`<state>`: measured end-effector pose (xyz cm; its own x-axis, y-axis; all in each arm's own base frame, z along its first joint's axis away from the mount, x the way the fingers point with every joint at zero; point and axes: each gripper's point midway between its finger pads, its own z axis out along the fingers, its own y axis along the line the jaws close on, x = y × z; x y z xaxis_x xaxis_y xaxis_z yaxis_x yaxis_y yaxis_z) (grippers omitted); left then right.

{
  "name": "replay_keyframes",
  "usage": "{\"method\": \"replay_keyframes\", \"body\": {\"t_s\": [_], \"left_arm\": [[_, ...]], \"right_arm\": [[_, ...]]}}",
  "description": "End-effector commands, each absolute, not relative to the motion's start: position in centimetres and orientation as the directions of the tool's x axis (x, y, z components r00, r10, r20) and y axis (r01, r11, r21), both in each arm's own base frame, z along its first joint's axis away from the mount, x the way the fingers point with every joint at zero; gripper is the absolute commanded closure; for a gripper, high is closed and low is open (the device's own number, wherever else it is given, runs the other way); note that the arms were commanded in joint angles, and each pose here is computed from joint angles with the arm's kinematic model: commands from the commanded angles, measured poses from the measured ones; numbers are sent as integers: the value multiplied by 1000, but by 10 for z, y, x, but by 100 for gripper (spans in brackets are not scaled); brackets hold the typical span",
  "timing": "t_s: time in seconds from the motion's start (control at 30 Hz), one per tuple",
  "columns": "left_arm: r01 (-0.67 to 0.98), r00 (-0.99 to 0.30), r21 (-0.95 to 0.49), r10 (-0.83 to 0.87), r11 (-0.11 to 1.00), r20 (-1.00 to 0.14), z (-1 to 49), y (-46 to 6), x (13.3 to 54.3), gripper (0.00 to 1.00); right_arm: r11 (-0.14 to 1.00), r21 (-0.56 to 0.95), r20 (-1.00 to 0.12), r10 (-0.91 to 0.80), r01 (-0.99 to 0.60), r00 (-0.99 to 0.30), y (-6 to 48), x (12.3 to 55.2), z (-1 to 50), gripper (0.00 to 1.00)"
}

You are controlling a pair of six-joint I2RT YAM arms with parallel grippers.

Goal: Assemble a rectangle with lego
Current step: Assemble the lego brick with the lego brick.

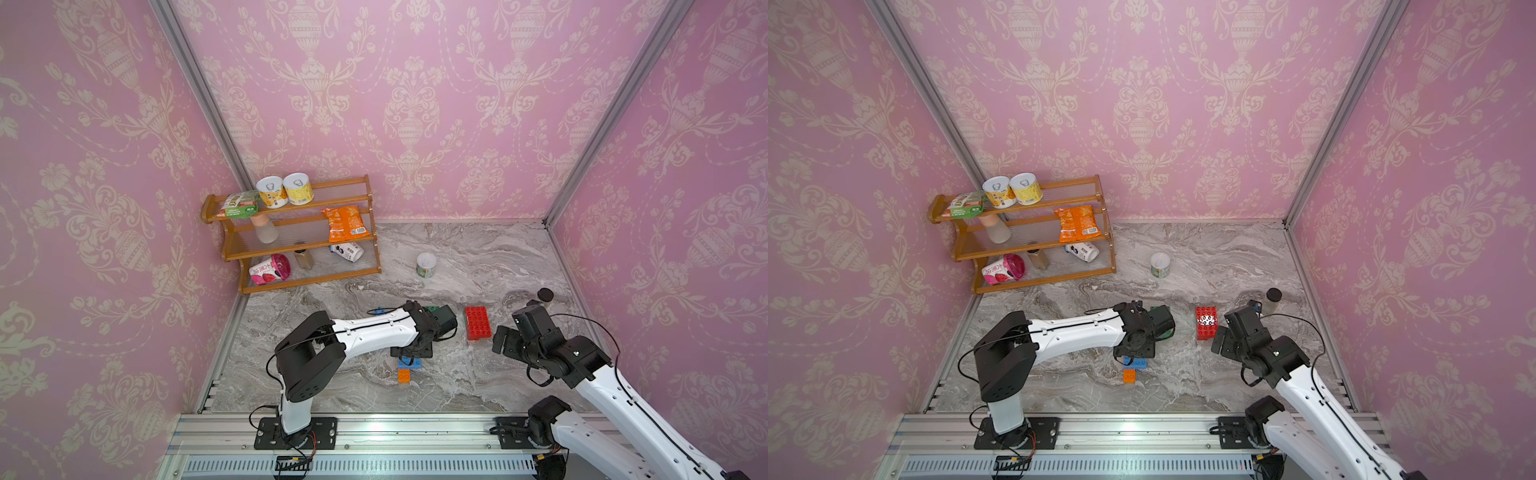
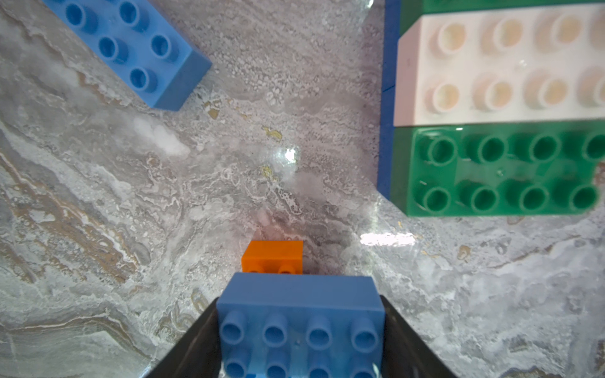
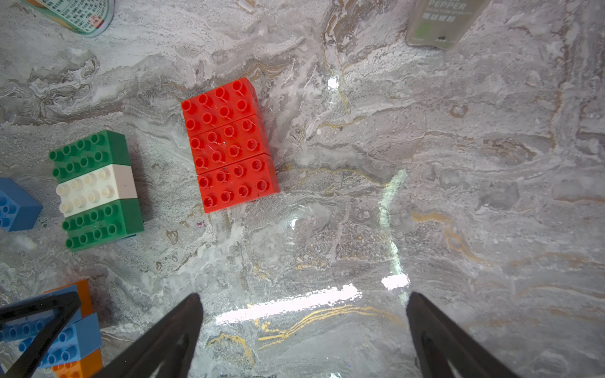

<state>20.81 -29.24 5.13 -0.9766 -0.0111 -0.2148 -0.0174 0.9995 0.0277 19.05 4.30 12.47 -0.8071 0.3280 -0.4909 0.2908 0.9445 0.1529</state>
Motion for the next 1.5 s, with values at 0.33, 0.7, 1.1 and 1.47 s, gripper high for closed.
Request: {"method": "replay_keyframes", "body": {"t_s": [0.33, 0.7, 1.1, 1.47], "left_arm": [[11, -983, 52, 20, 999, -182, 40, -294, 208, 83], [12, -986, 51, 21, 999, -163, 35, -295, 205, 83], [23, -980, 31, 29, 999, -199, 52, -299, 211, 84], [10, -982, 41, 18, 999, -187, 49, -293, 207, 84]], "right_arm": [[945, 149, -494, 327, 292, -806, 41, 190, 121, 0], [944, 148, -496, 328, 294, -804, 40, 190, 121, 0], [945, 146, -494, 327, 294, -806, 41, 190, 120, 0], [944, 150, -494, 330, 295, -805, 41, 190, 120, 0]]}}
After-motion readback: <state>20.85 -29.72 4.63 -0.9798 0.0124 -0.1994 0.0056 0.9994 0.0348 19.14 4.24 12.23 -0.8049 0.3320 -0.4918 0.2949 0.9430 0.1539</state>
